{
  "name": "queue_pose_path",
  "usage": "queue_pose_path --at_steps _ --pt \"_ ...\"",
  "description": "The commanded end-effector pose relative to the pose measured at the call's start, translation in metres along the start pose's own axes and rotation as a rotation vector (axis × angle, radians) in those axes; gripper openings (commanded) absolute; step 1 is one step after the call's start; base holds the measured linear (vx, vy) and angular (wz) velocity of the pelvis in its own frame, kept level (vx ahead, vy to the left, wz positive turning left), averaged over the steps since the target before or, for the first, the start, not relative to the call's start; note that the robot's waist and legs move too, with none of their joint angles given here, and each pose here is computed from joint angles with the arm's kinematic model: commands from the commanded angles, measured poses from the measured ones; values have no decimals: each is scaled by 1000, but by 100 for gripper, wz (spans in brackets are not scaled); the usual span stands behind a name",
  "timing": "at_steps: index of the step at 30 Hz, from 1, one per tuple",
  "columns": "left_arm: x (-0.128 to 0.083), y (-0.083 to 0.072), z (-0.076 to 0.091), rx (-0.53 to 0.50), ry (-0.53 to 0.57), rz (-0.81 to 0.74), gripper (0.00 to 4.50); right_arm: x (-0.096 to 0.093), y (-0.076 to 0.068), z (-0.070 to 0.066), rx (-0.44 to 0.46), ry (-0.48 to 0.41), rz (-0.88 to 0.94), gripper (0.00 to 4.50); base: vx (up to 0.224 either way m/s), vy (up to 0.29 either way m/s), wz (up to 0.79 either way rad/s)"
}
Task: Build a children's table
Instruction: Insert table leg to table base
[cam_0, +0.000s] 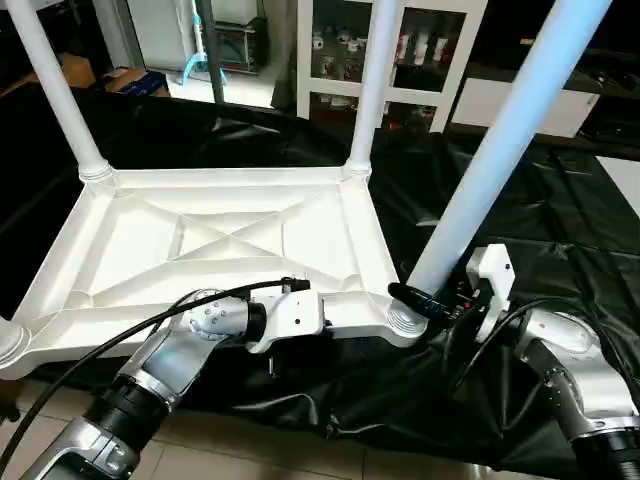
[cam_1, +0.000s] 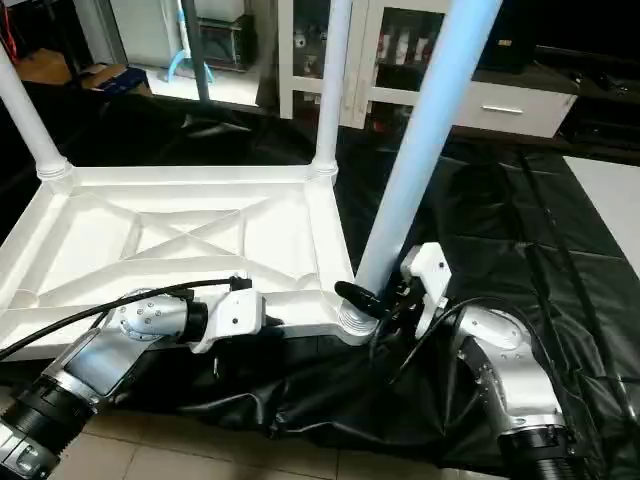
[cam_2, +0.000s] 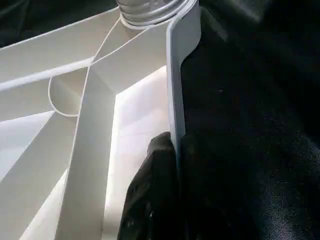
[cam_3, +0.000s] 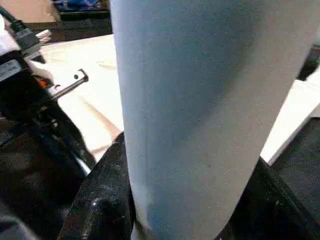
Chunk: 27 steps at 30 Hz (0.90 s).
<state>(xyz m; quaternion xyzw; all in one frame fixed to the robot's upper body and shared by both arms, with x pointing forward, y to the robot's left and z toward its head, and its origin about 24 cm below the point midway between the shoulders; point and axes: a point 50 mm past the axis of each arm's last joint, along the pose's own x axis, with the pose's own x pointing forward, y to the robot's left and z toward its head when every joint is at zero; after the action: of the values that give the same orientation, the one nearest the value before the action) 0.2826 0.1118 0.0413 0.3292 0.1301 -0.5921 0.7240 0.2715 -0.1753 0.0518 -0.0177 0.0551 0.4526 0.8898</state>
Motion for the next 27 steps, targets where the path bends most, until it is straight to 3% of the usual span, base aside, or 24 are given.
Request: queue_pose_path --at_steps 1,7,12,17,22,27 --pt "7 -8 -11 -33 70 9 0 -9 15 -59 130 264 -50 184 0 0 0" --pt "15 -2 -2 -112 54 106 0 -5 -3 -60 164 210 -359 184 -10 7 -3" --pt "23 3 7 -155 36 153 0 0 -10 -59 207 189 -481 184 -56 36 -12" --pt "36 14 29 -179 15 236 0 16 -24 -59 195 251 -638 184 -83 -35 8" --pt "44 21 42 -206 20 328 0 28 -28 -60 191 300 -675 184 9 13 -21" --pt "49 37 53 -261 67 554 0 38 -34 -54 159 287 -767 184 7 -103 18"
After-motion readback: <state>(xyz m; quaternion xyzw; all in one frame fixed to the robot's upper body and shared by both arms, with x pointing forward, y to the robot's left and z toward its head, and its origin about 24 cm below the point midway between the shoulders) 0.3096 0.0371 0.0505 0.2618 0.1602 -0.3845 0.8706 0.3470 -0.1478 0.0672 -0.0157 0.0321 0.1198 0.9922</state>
